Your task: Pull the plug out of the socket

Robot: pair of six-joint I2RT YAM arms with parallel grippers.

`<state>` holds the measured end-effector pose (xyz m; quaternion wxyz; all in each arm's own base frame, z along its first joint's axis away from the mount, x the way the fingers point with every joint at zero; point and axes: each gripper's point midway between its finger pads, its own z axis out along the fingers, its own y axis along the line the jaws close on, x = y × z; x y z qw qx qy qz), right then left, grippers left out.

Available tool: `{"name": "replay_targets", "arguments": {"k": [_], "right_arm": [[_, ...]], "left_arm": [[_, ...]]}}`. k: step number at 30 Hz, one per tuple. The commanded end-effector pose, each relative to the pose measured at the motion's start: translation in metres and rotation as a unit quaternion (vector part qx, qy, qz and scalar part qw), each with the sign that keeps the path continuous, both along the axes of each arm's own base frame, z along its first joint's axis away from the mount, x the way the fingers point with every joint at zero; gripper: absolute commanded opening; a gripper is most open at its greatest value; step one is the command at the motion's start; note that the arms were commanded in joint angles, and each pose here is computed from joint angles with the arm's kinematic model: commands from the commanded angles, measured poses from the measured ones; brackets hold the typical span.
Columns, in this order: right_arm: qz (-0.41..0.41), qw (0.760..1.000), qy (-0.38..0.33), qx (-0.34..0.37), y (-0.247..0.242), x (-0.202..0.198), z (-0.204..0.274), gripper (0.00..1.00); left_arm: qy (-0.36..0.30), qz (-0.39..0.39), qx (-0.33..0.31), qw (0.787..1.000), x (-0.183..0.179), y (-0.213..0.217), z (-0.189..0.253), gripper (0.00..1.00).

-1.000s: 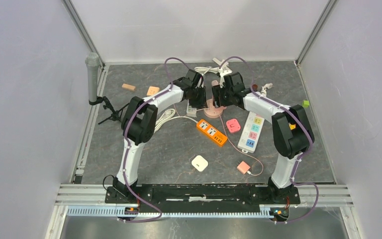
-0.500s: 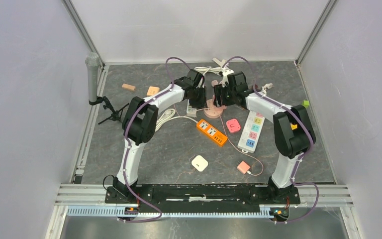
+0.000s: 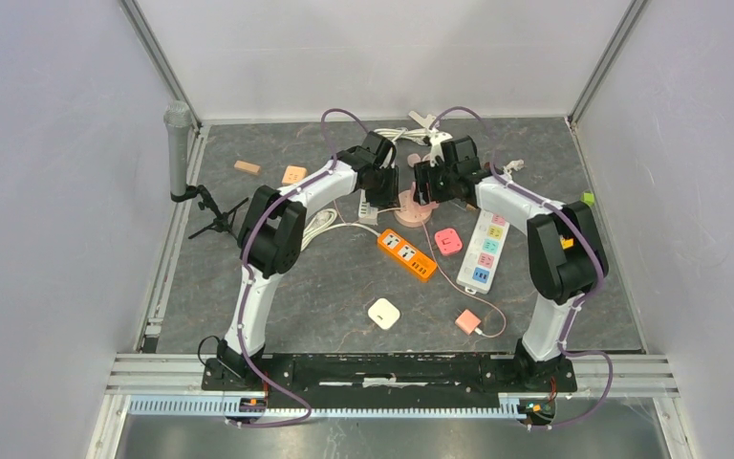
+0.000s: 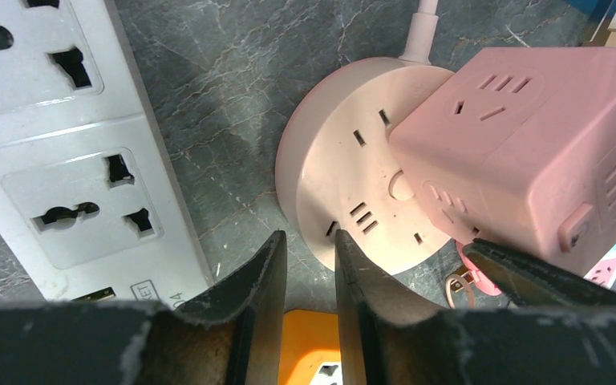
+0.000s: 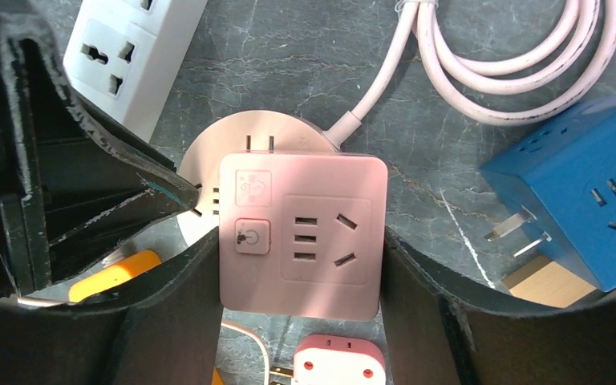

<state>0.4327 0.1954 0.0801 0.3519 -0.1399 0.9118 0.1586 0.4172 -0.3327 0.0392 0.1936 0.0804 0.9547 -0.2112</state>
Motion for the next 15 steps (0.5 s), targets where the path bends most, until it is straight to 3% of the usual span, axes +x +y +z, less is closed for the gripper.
{"name": "replay_targets", "arguments": {"k": [1, 4, 10, 15], "right_arm": [[0.039, 0.996, -0.085, -0.012, 0.031, 0.012, 0.050, 0.00], [0.036, 0.995, -0.091, 0.005, 0.029, 0.016, 0.060, 0.00], [0.010, 0.990, -0.077, 0.120, 0.018, 0.025, 0.076, 0.00], [0.032, 0.994, -0.075, 0.070, 0.030, 0.016, 0.056, 0.00]], "left_arm": [[0.083, 0.002, 0.129, 0.988, -0.036, 0.048, -0.077, 0.34], [0.084, 0.003, 0.129, 0.988, -0.036, 0.048, -0.078, 0.34], [0.086, 0.003, 0.128, 0.988, -0.037, 0.048, -0.078, 0.34], [0.086, 0.003, 0.129, 0.988, -0.037, 0.048, -0.079, 0.34]]}}
